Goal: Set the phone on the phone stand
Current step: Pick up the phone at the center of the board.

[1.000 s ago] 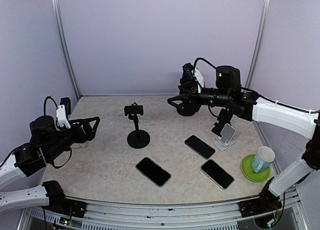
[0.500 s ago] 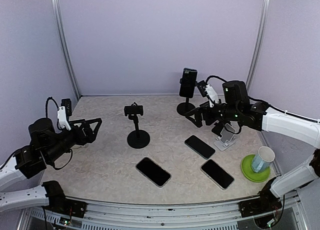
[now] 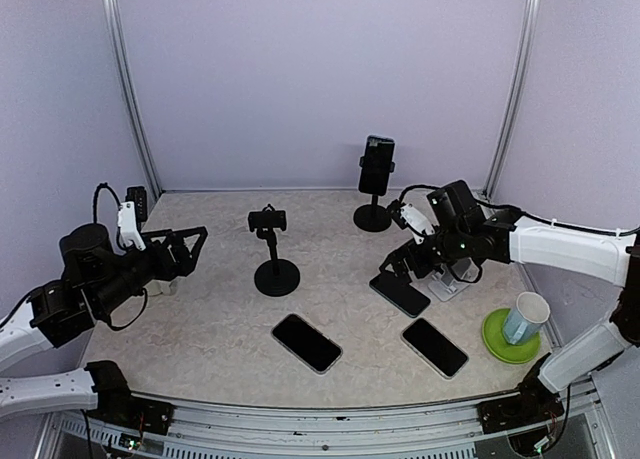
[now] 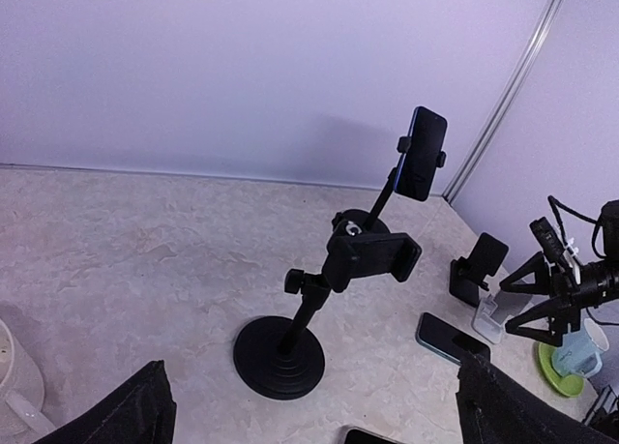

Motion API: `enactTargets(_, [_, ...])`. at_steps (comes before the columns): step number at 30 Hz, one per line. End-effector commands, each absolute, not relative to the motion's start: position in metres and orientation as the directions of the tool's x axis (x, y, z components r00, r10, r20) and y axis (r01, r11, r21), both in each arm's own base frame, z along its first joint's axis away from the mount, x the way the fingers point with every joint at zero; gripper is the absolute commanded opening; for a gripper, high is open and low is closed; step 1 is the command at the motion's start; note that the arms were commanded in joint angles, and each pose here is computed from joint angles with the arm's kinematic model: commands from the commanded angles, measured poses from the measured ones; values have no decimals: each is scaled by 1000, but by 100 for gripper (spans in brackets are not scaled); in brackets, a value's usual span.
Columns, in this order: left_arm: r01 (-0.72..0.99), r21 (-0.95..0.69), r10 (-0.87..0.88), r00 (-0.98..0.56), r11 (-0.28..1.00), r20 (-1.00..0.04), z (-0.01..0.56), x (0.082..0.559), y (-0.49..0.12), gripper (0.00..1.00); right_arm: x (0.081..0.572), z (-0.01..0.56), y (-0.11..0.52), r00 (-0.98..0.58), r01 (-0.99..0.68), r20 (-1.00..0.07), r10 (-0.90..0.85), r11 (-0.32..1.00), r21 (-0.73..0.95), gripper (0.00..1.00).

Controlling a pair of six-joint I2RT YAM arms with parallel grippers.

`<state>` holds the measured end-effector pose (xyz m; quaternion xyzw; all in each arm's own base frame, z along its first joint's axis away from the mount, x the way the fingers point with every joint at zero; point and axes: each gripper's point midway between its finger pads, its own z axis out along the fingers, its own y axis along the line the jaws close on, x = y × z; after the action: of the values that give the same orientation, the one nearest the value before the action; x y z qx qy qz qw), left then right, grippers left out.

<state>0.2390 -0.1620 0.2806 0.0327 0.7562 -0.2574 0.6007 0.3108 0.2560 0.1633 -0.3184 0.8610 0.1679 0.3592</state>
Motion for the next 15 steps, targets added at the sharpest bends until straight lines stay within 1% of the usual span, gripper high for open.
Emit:
enactTargets(1, [361,-324,-240,-259,874,-936,289,242,-165,99,319,135,232,-602,-621,-661,-447,783,37,100])
enactTargets(5, [387,-374,-282,-274,843,-920,279,240,-172,99,325,118,223,-645,-602,-600,-473,798,18,100])
enactTargets(15, [400,-340,-226,-305,851,-925,265,245,-184,99,326,81,234,-677,-635,-518,-522,771,53,100])
